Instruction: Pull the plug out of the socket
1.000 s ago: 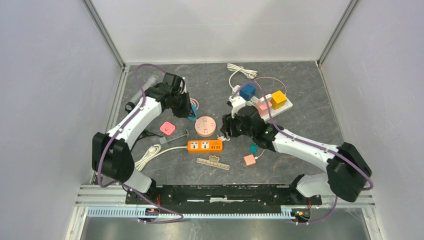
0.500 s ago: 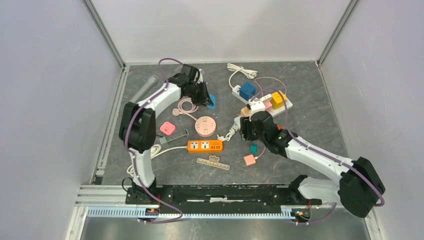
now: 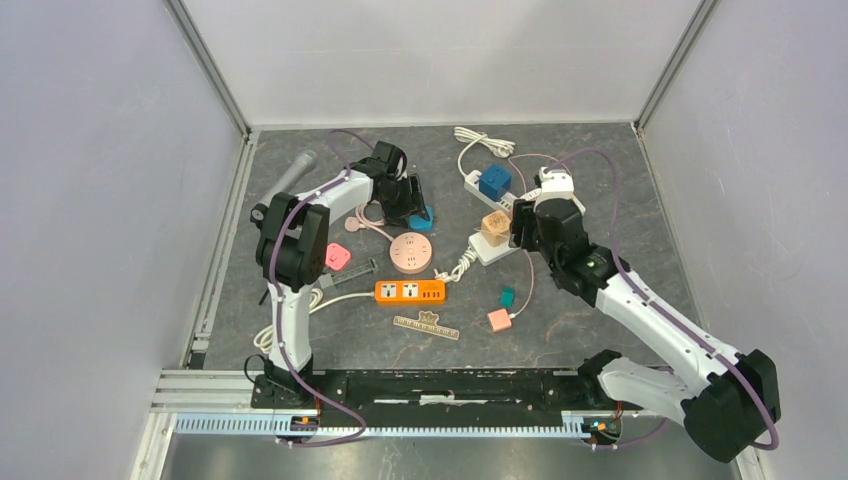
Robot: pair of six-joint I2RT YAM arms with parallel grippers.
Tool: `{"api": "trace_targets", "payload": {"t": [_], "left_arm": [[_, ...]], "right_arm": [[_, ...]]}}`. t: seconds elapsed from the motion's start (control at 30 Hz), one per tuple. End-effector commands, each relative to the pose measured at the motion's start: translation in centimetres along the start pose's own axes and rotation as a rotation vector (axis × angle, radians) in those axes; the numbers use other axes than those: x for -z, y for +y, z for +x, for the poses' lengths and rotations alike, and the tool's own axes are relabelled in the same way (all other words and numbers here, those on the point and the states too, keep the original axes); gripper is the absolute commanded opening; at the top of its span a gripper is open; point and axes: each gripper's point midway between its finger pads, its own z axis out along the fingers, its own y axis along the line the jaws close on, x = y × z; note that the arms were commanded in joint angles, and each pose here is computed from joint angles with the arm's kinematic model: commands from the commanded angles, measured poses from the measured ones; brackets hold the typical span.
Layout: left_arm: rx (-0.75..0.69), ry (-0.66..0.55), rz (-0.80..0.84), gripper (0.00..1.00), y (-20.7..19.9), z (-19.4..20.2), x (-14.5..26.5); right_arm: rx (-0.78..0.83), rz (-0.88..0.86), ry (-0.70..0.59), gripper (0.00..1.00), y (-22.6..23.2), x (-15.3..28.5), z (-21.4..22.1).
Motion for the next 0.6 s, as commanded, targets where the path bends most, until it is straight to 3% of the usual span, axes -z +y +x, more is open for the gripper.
{"api": "trace_targets", "payload": {"t": [0.0,0.13,0.33,0.57], "left_arm": [[-0.055,-0.109,-0.087,0.73,-0.1,-2.6,3.3],[-0.084,-0.159,-0.047,0.81,-1.8,-3.3,6.2],[-0.139,-0.248,0.043,0.85,-5.1,-3.8,11.7],[-0.142,-0.365,0.011,0.98,-4.4,-2.3,17.1]], "right_arm": [[-0.013,0.076,-0.033,0.68,-2.2,-0.1,-2.2],[-0.061,0.113,-0.034,0.70,-4.0,-1.0,-3.3],[-0.174,0.195,-0.016,0.71,-8.8,-3.7,-4.2],[-0.341,0.252,0.022,0.70,-16.0,-7.1,-3.5]]}}
